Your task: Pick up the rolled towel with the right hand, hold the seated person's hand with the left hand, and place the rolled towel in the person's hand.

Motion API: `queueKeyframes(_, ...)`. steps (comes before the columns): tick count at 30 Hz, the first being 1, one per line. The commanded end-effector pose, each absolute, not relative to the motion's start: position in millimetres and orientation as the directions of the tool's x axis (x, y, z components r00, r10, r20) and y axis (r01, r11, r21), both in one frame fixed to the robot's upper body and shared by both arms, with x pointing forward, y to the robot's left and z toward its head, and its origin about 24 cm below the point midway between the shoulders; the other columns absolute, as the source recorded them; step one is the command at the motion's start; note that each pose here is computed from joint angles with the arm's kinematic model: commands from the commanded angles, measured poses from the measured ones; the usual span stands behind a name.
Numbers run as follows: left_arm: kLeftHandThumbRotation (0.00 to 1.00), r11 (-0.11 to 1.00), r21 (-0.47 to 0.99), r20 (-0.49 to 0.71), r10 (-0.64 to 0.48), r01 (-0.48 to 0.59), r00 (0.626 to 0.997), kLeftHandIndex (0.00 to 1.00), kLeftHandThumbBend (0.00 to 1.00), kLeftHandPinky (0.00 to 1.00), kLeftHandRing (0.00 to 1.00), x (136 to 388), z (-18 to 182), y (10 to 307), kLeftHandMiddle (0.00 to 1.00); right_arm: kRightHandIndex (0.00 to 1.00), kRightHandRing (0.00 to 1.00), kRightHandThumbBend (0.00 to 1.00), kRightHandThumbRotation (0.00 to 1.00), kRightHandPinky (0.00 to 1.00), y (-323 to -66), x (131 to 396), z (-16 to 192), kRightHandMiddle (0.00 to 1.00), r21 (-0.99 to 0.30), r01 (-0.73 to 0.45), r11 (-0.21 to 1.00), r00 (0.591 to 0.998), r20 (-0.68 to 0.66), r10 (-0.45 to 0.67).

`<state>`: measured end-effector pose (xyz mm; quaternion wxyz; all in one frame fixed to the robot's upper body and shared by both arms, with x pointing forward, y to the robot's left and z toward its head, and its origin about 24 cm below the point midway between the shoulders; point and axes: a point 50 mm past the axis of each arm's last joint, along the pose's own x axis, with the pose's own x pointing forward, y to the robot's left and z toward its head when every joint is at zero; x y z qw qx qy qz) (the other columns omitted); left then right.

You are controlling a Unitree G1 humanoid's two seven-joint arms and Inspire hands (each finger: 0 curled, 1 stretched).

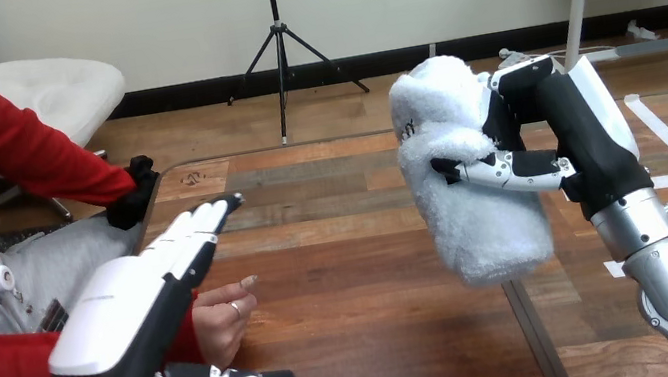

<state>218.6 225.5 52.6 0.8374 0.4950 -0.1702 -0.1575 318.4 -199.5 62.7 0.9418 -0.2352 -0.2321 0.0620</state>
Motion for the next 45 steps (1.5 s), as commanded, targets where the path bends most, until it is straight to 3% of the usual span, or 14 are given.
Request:
queueKeyframes(1,0.42,0.420,0.907,0.167,-0.449,0.043,0.878,0.99,1.00,0.93,0.98,236.6,66.1,225.2,0.98,0.10,0.09,0.57,0.00,0.05,-200.3,329.7,92.9,0.12,-0.469,0.039,0.882,0.825,0.513,0.236)
queueKeyframes(17,0.45,0.268,0.961,0.058,-0.419,0.062,0.906,1.00,1.00,0.98,1.00,246.9,60.0,233.4,1.00,0.10,0.09,0.57,0.00,0.06,-201.2,326.1,92.9,0.12,-0.475,0.035,0.879,0.814,0.524,0.251)
queueKeyframes(45,0.52,0.132,0.987,-0.034,-0.366,0.088,0.930,1.00,1.00,1.00,1.00,262.0,46.7,257.7,1.00,0.10,0.09,0.55,0.00,0.05,-204.3,320.4,94.7,0.12,-0.483,0.045,0.874,0.793,0.549,0.263)
